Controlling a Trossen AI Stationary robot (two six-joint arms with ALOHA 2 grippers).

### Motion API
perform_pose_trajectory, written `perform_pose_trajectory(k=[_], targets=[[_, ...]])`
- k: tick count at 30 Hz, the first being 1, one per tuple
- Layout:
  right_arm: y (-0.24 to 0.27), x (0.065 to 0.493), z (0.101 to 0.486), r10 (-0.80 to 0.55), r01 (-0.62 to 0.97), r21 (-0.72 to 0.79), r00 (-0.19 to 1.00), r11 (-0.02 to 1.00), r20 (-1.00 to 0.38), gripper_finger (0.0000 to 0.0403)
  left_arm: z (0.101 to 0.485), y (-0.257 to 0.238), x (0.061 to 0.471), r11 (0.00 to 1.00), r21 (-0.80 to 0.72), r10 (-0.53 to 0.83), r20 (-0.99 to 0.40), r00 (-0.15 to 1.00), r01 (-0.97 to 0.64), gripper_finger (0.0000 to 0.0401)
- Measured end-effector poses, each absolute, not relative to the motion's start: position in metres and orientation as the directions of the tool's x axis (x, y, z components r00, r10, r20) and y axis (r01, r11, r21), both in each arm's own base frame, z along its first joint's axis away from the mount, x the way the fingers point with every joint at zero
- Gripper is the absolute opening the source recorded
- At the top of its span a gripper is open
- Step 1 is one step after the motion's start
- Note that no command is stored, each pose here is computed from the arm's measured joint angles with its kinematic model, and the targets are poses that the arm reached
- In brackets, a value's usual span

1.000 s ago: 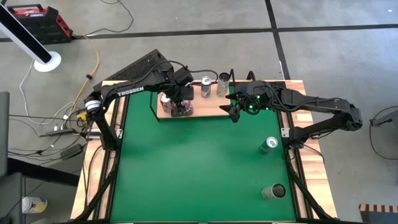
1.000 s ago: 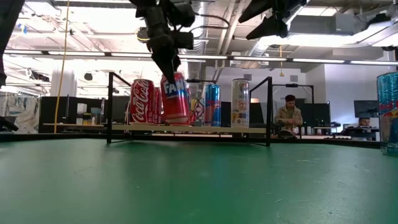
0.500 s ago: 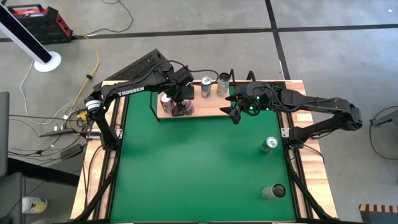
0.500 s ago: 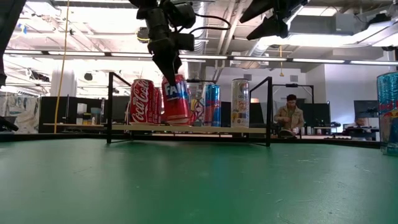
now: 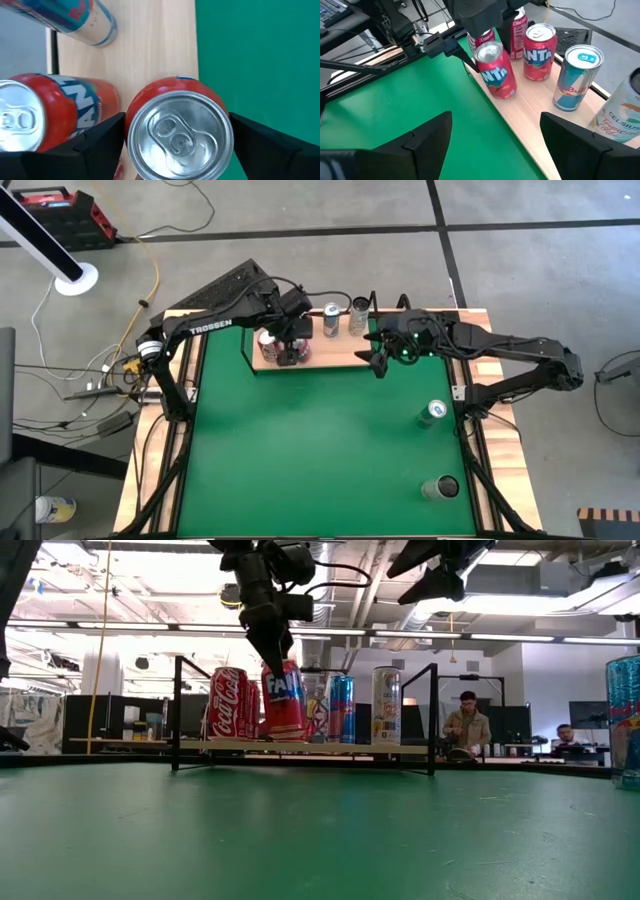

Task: Place canned beverage on shelf
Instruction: Put the red soda can on the shelf

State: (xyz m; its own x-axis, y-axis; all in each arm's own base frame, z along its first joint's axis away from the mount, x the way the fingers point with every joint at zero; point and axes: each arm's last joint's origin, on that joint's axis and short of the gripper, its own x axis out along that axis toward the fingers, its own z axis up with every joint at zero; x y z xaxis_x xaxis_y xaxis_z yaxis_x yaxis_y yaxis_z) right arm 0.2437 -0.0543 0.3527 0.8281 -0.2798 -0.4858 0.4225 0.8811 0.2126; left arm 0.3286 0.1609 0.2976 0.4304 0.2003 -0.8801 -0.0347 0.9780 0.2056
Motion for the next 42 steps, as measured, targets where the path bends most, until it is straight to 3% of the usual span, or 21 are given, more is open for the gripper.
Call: perform_pose_trajectory(k=[27,37,42], targets=[[-0.054,0.244,0.353,-0.280,0.417,0.198,0.827,0.887,-0.488,0.0326,0.305,0.154,0.335,0.956,0.288,0.279,-0.855,0.437,-0.047,0.0321],[-0.053,0.244,0.353,-0.276,0.413,0.199,0.828,0.889,-0.488,0.0326,0.358,0.140,0.338,0.949,0.311,0.293,-0.804,0.518,-0.054,0.0322],[-0.053,0.251,0.352,-0.274,0.421,0.255,0.845,0.870,-0.459,0.0326,0.397,0.121,0.311,0.954,0.284,0.290,-0.781,0.552,-0.099,0.0322]])
